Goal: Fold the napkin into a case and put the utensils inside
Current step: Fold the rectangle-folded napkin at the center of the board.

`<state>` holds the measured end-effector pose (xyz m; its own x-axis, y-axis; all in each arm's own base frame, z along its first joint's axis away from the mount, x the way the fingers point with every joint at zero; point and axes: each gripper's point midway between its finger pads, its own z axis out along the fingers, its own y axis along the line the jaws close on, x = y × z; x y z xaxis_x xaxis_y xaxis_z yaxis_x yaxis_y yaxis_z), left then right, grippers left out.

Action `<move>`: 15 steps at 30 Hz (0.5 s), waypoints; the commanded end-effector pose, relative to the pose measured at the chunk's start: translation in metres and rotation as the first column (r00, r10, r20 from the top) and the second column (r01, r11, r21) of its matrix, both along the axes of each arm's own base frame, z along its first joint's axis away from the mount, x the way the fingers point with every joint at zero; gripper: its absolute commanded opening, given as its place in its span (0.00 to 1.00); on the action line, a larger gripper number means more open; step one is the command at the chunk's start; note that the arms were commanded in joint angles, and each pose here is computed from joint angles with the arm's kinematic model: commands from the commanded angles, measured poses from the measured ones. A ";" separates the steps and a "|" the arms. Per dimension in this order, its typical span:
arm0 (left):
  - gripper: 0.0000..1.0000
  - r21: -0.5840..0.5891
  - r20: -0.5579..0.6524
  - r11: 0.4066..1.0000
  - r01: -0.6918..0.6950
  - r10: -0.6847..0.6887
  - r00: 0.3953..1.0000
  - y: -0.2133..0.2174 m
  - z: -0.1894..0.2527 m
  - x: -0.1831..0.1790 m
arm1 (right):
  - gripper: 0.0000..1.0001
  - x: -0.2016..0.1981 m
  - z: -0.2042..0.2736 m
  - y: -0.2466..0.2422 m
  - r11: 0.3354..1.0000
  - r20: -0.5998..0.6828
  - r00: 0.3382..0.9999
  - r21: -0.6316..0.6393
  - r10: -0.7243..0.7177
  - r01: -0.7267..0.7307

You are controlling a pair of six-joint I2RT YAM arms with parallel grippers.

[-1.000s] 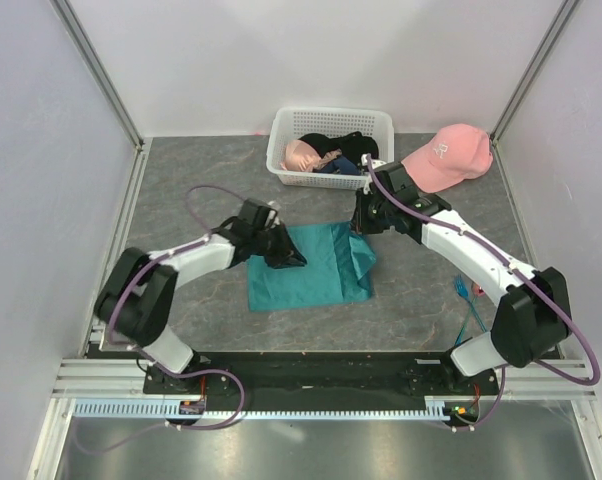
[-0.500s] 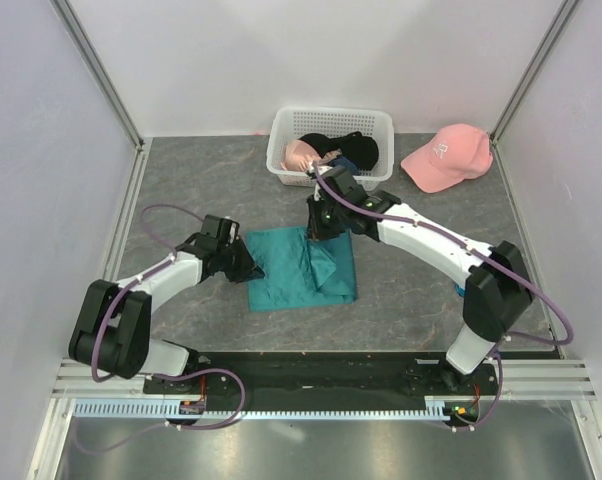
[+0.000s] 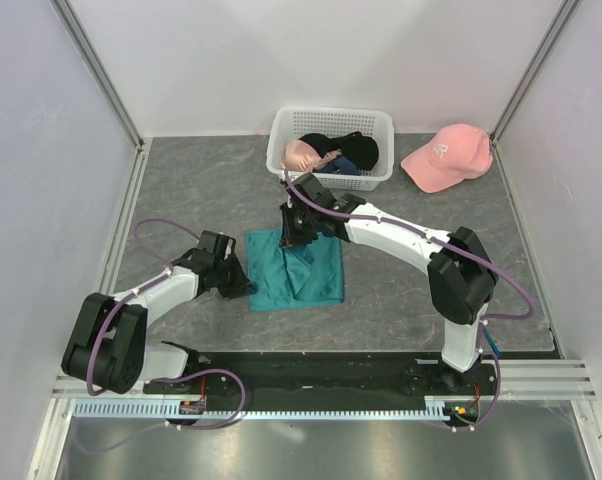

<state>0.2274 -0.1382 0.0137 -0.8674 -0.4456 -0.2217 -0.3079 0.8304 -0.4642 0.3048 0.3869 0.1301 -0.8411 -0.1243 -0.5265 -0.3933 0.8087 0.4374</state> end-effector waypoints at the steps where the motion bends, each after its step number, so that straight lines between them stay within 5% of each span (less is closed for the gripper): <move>1: 0.08 0.019 0.046 0.999 -0.037 0.036 0.998 0.006 0.003 0.005 | 0.00 0.010 0.013 0.027 0.996 0.005 1.000 0.094 -0.004 0.003; 15: 0.07 0.029 0.052 0.999 -0.042 0.041 0.998 0.009 0.001 0.003 | 0.00 -0.001 -0.013 0.053 0.993 -0.053 0.998 0.107 0.046 -0.040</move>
